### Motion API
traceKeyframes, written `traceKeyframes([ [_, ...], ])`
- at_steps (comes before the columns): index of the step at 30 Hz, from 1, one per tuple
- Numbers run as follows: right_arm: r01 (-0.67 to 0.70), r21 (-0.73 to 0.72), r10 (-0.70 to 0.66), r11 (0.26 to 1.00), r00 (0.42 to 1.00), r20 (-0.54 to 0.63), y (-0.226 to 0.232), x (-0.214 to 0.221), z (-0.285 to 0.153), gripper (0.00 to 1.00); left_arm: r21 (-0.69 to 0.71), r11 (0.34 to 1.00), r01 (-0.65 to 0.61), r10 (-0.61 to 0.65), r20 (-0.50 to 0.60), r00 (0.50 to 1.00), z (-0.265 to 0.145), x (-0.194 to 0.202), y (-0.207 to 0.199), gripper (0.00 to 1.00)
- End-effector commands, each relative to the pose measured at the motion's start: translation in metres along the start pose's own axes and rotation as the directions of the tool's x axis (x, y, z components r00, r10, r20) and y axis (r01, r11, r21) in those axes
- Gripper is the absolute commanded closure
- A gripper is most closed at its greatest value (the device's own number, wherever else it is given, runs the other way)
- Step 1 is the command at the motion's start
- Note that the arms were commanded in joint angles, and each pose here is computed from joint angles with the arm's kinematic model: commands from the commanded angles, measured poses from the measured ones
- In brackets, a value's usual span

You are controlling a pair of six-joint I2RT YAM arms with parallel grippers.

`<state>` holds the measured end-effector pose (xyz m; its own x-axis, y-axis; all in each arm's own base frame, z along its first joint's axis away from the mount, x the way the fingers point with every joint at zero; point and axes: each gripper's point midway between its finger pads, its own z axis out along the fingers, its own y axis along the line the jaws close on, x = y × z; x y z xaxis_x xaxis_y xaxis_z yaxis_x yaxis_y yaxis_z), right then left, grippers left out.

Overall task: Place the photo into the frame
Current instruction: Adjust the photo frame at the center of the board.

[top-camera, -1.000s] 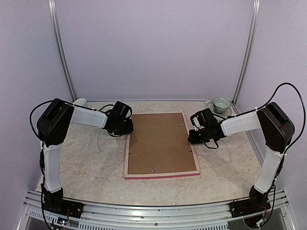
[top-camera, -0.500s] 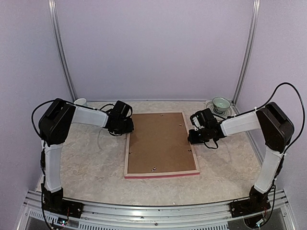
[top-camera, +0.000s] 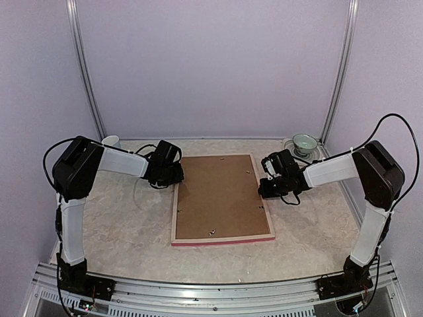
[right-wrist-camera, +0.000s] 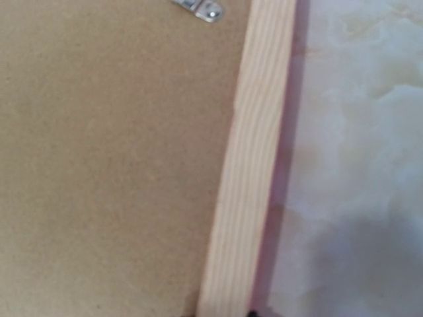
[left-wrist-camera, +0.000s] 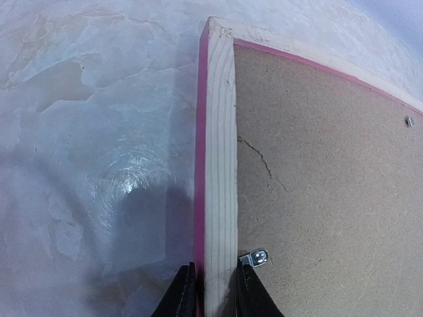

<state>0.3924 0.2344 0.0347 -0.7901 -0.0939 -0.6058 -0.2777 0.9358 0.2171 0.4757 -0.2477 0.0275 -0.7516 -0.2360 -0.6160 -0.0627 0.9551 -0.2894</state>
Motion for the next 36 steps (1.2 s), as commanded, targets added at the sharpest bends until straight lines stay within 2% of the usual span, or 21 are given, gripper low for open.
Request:
traceKeyframes([
  [1,0.122,-0.085,-0.132,0.989,0.984,-0.121,0.019,0.041,0.01,1.0,-0.111,0.994,-0.001,-0.007,-0.066,0.998,0.016,0.025,0.034,0.78],
  [13,0.125,-0.081,-0.135,0.989,0.983,-0.127,0.019,0.042,0.012,1.0,-0.098,0.995,0.007,-0.015,-0.082,0.997,0.018,0.029,0.034,0.79],
  [26,0.117,-0.076,-0.125,0.99,0.985,-0.121,0.02,0.036,0.01,1.0,0.027,1.0,-0.007,0.008,-0.054,0.998,-0.022,0.008,0.008,0.77],
  [32,0.114,-0.075,-0.122,0.991,0.986,-0.115,0.02,0.034,0.008,1.0,0.072,0.997,-0.021,0.028,-0.085,0.996,-0.025,0.013,-0.002,0.68],
  [36,0.114,-0.077,-0.123,0.99,0.986,-0.114,0.021,0.033,0.007,1.0,0.067,0.997,-0.029,0.035,-0.095,0.995,-0.025,0.018,-0.001,0.54],
])
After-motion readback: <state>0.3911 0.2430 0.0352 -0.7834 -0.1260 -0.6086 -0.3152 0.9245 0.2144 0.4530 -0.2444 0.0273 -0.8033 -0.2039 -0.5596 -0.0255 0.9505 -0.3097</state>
